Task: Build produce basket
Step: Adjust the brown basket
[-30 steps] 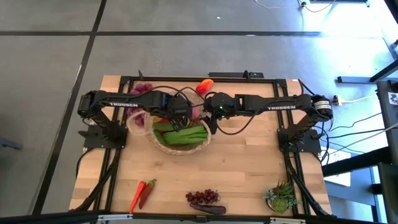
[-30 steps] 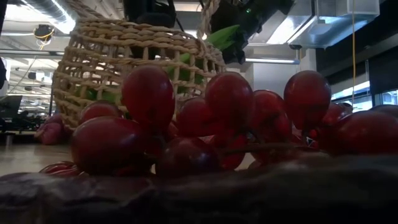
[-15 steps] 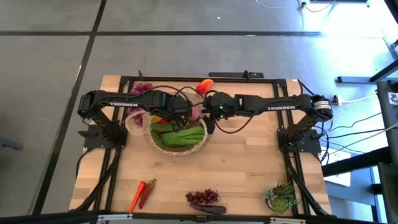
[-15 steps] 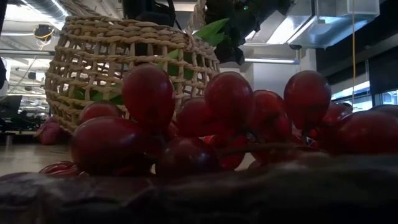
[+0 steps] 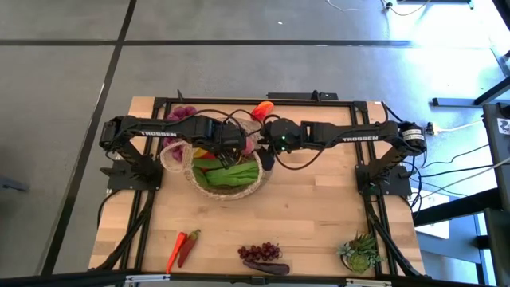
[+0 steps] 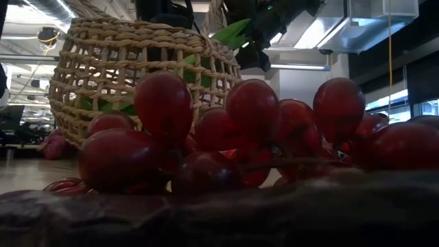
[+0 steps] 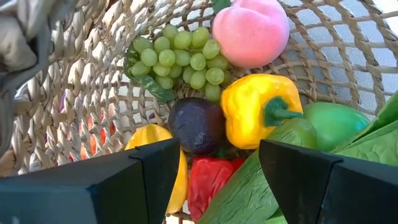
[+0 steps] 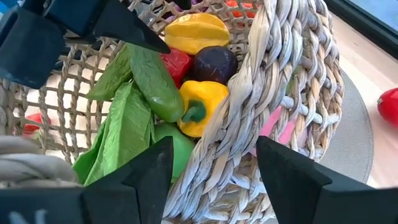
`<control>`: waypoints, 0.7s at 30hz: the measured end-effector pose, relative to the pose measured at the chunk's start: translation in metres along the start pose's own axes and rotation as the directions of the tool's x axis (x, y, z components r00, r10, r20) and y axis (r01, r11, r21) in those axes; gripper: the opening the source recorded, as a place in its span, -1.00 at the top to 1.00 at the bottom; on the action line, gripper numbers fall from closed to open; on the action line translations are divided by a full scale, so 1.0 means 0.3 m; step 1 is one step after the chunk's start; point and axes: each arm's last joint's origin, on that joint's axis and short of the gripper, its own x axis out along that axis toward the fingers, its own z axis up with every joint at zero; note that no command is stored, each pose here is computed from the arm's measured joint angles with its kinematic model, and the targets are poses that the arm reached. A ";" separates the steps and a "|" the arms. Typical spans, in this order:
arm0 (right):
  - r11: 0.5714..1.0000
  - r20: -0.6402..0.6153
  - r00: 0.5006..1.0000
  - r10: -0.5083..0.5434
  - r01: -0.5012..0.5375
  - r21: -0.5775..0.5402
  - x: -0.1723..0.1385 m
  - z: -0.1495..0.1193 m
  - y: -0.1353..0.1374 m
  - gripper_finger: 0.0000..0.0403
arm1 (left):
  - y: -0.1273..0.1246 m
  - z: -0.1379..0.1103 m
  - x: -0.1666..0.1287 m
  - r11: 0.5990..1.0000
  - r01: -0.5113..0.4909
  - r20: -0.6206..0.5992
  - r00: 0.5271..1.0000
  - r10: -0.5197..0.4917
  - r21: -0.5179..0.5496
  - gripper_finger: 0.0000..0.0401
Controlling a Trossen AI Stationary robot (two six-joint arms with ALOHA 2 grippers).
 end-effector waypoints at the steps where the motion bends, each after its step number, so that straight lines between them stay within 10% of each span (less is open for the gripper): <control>1: 1.000 0.000 1.000 0.001 -0.001 0.000 0.000 -0.001 0.002 -0.11 | 0.000 0.000 0.000 1.000 0.000 0.000 1.000 0.000 0.000 -0.05; 13: 1.000 -0.011 1.000 -0.023 0.023 0.014 0.003 -0.007 -0.002 -0.05 | 0.000 0.000 0.000 1.000 0.001 0.001 1.000 -0.001 0.000 -0.05; 21: 0.997 -0.013 0.998 -0.055 0.056 0.051 0.009 -0.010 -0.006 0.51 | -0.001 0.000 0.000 1.000 0.001 0.000 1.000 -0.001 0.000 -0.05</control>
